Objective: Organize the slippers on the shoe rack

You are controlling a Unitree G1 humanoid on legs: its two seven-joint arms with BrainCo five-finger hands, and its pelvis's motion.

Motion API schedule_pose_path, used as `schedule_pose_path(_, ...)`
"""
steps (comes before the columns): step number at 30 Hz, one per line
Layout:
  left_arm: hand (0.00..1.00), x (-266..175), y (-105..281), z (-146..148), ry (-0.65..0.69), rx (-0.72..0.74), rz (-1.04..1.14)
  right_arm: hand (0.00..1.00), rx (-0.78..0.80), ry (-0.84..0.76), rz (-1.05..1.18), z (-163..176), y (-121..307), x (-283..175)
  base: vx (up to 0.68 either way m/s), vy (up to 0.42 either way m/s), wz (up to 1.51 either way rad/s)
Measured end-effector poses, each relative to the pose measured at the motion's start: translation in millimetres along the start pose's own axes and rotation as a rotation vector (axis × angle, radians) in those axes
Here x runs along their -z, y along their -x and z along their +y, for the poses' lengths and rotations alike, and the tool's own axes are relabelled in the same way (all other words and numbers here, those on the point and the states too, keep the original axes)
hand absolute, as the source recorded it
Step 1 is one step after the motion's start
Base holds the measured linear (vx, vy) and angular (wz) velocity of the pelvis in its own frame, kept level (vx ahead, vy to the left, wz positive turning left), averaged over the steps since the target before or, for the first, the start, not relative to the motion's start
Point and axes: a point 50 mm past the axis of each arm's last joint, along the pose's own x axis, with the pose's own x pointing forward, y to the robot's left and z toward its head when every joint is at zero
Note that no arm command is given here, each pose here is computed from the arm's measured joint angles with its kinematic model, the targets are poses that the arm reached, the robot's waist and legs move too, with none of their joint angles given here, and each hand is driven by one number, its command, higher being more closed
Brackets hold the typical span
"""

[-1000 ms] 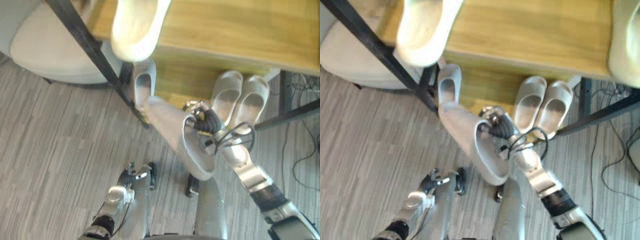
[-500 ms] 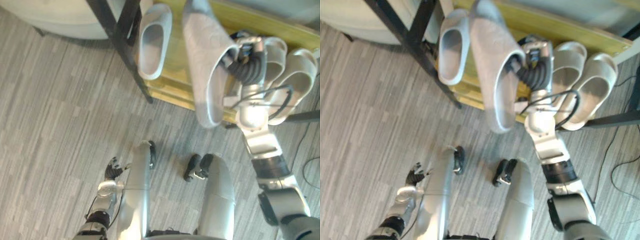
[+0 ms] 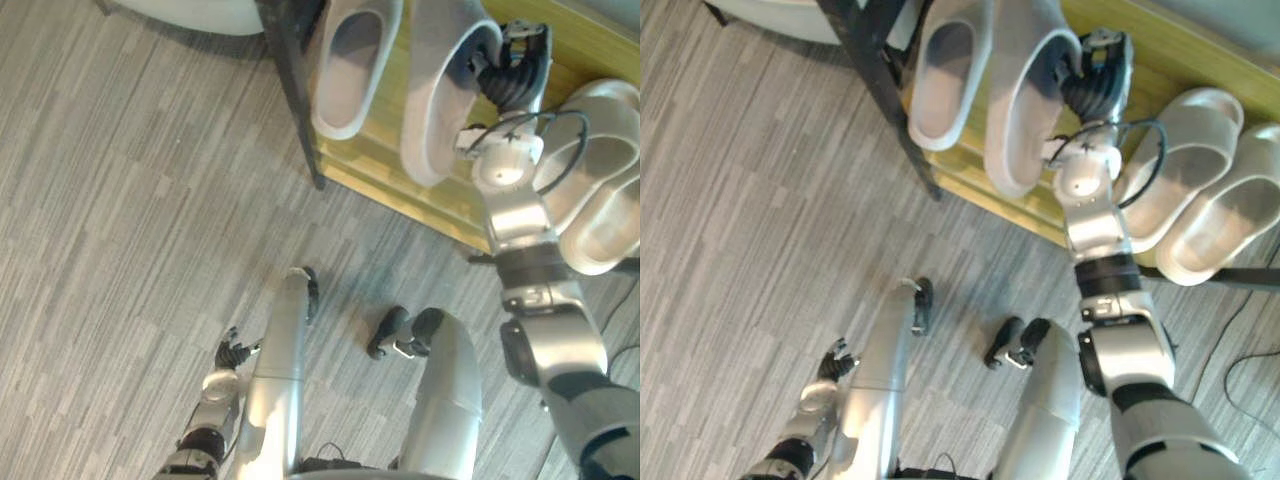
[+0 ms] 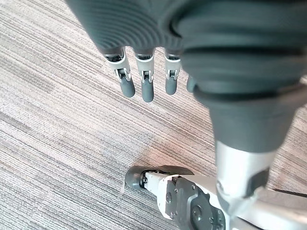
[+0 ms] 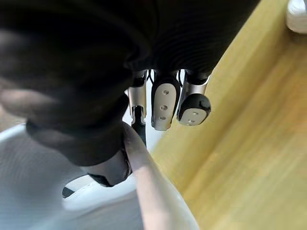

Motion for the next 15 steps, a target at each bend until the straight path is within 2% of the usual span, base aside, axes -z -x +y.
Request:
schedule_pose_path(7, 0.00, -3.4, -0.5, -5.9, 0.003, -0.003, -0.008, 1.00, 0.028, 0.044, 0.091, 0.9, -7.5, 11.5, -0.01, -0.005, 0.10)
schedule_pose_path(8, 0.00, -3.3, -0.5, -6.1, 0.003, -0.007, -0.007, 0.00, 0.044, 0.042, 0.100, -0.9, -9.5, 12.0, -0.02, 0.006, 0.11)
schedule_pose_path(15, 0.00, -6.8, -1.1, -10.0, -0.010, -0.002, -0.019, 0.00, 0.137, 0.007, 0.167, -9.8, -14.7, 16.2, -0.01, 0.008, 0.10)
